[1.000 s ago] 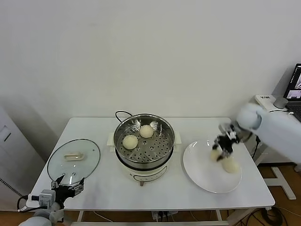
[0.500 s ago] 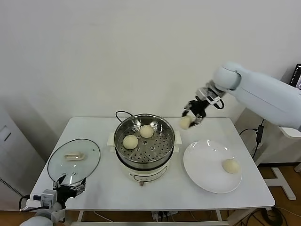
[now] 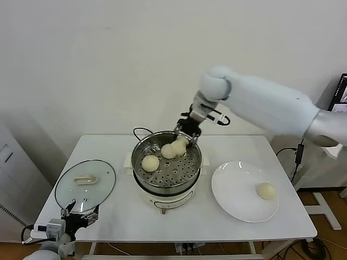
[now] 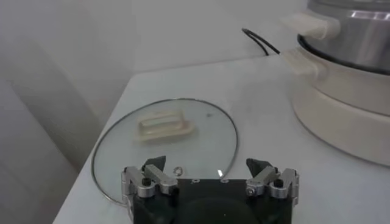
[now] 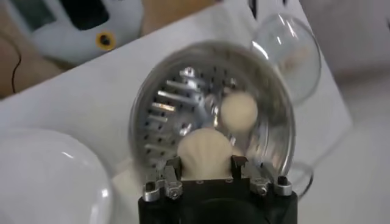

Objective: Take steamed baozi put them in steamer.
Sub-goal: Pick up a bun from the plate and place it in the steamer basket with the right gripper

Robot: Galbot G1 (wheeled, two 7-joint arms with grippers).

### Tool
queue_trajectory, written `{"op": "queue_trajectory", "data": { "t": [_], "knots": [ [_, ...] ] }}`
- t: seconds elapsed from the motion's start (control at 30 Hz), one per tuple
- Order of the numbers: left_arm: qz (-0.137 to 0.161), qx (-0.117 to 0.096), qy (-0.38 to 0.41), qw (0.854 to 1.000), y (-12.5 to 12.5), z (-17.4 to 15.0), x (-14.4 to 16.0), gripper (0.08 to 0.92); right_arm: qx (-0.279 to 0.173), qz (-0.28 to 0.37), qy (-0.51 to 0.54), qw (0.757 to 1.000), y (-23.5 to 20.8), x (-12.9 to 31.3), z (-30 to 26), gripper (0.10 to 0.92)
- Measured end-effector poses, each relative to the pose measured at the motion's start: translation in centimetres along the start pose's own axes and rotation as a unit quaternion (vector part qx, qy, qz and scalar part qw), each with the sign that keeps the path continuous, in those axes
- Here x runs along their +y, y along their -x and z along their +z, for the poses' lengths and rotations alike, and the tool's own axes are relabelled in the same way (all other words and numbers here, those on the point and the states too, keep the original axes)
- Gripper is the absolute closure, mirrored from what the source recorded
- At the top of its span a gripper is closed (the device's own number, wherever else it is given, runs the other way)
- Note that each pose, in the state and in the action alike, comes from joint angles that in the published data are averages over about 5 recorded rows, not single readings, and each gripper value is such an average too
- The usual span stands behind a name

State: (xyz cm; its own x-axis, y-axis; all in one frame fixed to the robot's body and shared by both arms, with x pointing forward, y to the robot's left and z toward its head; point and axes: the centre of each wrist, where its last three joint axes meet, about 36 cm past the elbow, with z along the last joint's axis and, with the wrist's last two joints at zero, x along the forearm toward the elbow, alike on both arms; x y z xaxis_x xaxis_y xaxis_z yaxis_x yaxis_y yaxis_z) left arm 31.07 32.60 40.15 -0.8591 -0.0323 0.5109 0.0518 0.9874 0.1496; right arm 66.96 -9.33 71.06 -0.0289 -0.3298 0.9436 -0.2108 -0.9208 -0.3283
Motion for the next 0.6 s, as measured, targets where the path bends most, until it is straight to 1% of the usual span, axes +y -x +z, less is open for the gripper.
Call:
{"op": "queue_trajectory", "data": {
  "t": [0.27,0.6],
  "knots": [
    [-0.002,0.001,-0.001,1.0,0.1,0.1,0.1,0.177,-0.012,-0.026,-0.117,0.993,4.1,-2.2,-1.9,0.522],
    [-0.004,0.004,-0.004,1.0,0.4,0.4,0.2,0.177,-0.032,-0.043,-0.181,0.982,8.8,-2.4,-3.3,0.519]
  ]
}}
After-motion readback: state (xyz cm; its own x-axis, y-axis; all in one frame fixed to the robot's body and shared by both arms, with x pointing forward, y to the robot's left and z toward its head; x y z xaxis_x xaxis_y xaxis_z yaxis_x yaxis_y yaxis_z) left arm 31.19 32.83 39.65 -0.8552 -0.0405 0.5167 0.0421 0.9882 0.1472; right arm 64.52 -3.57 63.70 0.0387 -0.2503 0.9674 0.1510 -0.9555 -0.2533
